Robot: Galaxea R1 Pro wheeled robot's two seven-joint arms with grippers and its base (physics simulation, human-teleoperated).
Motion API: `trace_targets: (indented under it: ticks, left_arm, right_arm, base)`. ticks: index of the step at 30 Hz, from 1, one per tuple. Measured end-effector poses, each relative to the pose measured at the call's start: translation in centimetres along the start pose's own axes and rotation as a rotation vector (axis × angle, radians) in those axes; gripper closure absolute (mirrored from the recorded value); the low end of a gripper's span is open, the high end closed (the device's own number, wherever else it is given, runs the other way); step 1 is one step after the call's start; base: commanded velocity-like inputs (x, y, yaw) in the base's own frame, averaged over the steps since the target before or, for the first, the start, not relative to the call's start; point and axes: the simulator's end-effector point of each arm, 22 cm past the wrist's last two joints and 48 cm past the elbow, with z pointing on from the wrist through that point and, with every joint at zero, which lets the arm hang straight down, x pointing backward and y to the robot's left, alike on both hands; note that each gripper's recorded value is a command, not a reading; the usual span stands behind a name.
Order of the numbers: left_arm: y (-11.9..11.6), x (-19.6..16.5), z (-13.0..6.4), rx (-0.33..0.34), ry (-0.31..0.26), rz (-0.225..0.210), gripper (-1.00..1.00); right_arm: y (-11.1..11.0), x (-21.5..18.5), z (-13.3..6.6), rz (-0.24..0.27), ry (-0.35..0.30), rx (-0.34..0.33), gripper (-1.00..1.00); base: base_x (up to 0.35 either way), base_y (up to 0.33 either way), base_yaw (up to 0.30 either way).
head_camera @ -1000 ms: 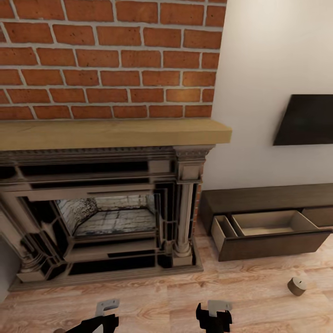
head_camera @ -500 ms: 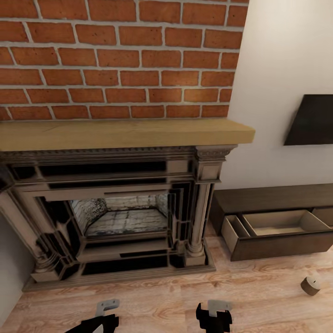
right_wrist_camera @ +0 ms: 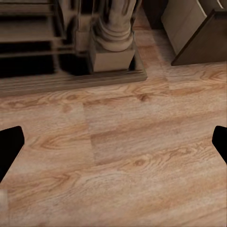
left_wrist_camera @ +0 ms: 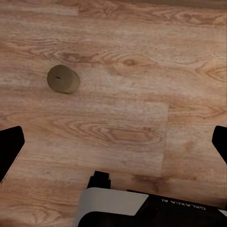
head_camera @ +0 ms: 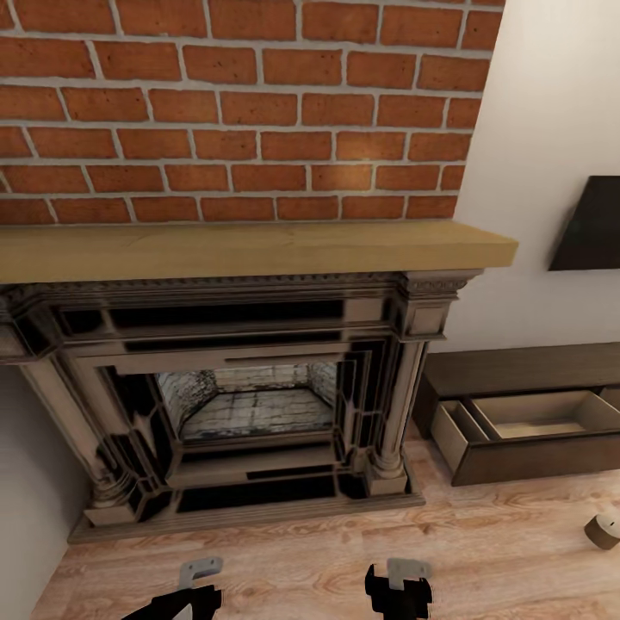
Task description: Place each of the two pumpkins and all three candles from the living room inside a cabinet in the living room (use any cabinet), then make sure every cabinet is closed, and position the cauldron so it is next to a table in the living room.
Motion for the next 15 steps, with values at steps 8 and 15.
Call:
trace_targets:
  ticks: [8,15]
  left_arm:
    - [-0.04,0.02,0.01,0.001,0.001,0.0,-1.0]
    - [-0.2,0.1,0.02,0.003,0.003,0.0,-1.0]
  right_arm:
    - [0.0,0.0,0.01,0.0,0.0,0.0,-1.0]
    - [0.0,0.0,0.04,0.0,0.0,0.0,-1.0]
  base:
    - [-0.029,0.304,0.0]
    - [-0.197,0.127,0.0]
